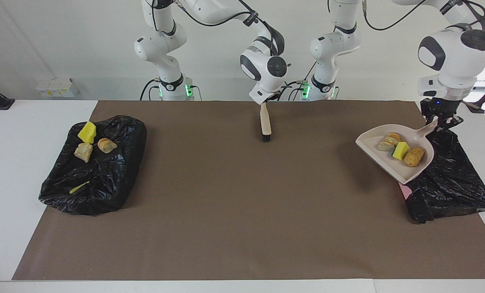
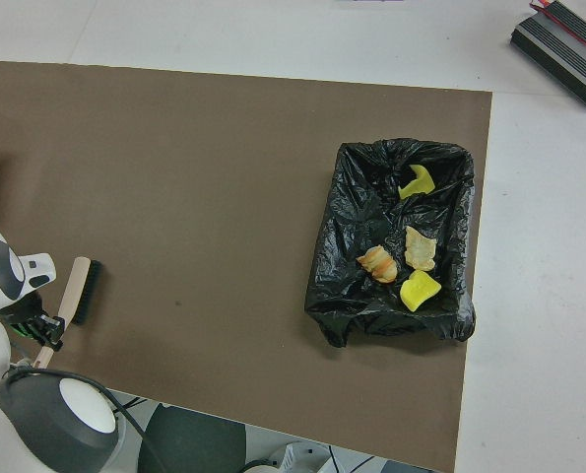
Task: Sweep and dump trash in bin
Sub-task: 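Carry the loaded dustpan with the left gripper toward the nearer trash bag, then tip the dustpan over the trash bag with the left gripper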
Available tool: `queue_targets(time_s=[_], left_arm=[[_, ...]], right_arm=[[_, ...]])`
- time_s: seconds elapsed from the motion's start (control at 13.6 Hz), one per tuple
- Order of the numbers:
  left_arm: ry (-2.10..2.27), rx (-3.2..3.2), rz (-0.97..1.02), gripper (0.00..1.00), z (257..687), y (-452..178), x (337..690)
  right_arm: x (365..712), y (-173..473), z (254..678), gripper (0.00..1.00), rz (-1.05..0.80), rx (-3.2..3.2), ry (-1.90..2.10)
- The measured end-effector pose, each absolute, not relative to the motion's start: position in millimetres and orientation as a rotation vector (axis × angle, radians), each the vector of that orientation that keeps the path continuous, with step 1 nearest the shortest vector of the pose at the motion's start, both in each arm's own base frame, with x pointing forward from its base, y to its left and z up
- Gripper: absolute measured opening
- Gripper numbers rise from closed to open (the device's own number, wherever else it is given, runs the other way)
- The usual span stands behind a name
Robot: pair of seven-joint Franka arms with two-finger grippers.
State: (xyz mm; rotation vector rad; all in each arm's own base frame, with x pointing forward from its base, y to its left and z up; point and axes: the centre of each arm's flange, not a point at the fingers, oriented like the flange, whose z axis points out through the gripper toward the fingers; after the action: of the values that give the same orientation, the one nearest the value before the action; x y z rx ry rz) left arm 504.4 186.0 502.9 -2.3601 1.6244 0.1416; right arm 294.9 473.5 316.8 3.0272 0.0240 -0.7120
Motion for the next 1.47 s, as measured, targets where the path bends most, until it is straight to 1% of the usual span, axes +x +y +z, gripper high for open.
queue_targets(time_s=[0.22,0.29,0.37,0.44,0.59,0.66,0.73,0.81,1.1,1.25,1.47], left_arm=[[1.629,-2.308,0.127,0.32,522,234,519],[1.633,-2.278,0.134,0.32,525,242,524],[1.637,-2.225,0.159,0.32,527,247,530],[1.640,-2.167,0.186,0.32,529,249,535],[1.631,-2.074,0.239,0.32,537,260,542],[1.619,-2.051,0.257,0.32,541,267,545],[1.612,-2.028,0.279,0.32,543,275,549],[1.610,-1.990,0.307,0.32,543,280,553],[1.609,-1.794,0.485,0.32,543,287,561],[1.582,-1.717,0.547,0.32,547,282,564],[1.544,-1.615,0.612,0.32,556,274,568]], right_arm=[[296,474,316,0.26,-0.701,3.039,0.020],[297,474,317,0.31,-0.700,3.039,0.017],[300,474,320,0.40,-0.698,3.044,0.013],[305,474,328,0.55,-0.697,3.050,0.009],[319,472,353,0.75,-0.696,3.066,-0.002],[327,471,367,0.88,-0.691,3.077,-0.009],[337,467,383,0.97,-0.677,3.091,-0.021],[349,460,398,1.00,-0.656,3.108,-0.041],[399,393,468,1.00,-0.529,3.169,-0.087],[418,356,488,1.00,-0.444,3.152,-0.048],[452,296,517,1.00,-0.265,3.128,-0.076]])
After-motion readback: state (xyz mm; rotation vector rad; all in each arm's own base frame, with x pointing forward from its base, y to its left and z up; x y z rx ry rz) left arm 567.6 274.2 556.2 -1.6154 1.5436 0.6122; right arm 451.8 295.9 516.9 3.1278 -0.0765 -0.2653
